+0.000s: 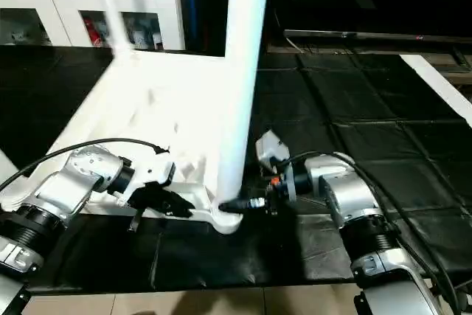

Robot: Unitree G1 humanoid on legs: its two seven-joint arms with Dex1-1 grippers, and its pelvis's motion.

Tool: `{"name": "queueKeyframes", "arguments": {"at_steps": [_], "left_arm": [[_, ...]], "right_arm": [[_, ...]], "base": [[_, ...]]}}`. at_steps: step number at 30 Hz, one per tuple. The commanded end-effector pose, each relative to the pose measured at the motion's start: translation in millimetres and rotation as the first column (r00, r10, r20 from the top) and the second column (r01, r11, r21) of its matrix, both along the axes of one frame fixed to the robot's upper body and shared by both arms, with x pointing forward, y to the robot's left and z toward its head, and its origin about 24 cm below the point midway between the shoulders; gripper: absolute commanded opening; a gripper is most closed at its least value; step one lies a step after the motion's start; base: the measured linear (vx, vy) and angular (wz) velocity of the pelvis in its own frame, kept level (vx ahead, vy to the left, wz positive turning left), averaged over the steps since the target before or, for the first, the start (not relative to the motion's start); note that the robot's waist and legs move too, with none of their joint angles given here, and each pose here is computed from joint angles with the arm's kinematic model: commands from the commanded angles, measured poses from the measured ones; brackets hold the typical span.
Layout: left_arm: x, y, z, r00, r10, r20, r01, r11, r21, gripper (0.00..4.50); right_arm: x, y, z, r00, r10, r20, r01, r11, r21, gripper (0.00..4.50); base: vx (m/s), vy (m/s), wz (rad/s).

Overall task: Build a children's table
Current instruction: Rotate leg to tighten

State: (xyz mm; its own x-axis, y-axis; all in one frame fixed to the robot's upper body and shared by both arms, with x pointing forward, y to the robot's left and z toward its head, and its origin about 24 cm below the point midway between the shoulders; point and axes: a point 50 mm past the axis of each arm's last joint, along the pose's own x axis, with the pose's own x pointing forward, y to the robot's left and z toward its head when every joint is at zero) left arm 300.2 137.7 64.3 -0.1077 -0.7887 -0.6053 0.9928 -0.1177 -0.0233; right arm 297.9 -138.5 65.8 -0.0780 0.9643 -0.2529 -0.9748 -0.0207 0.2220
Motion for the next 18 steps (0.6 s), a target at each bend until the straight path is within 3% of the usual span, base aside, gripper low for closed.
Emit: {"name": "queueKeyframes", "arguments": {"at_steps": [1, 11, 18], "left_arm": [[-1.9, -6.2, 0.3, 0.998, -0.065, 0.001, 0.065, 0.998, 0.016, 0.0], [-0.8, -5.4, -1.9, 0.998, -0.059, 0.012, 0.058, 0.998, 0.026, 0.0], [2.0, -5.5, -3.8, 1.0, -0.021, 0.018, 0.021, 1.0, 0.021, 0.0]], "right_arm": [[2.1, -1.8, 2.8, 1.0, 0.02, 0.005, -0.02, 1.0, -0.019, 3.23], [2.4, 1.3, -0.9, 1.0, 0.028, -0.009, -0.028, 0.999, -0.018, 2.32], [-2.1, 4.3, -3.9, 0.998, 0.041, -0.042, -0.041, 0.999, 0.011, 2.09]], "base": [[0.0, 0.0, 0.0], [0.0, 0.0, 0.0], [0.0, 0.0, 0.0]]}}
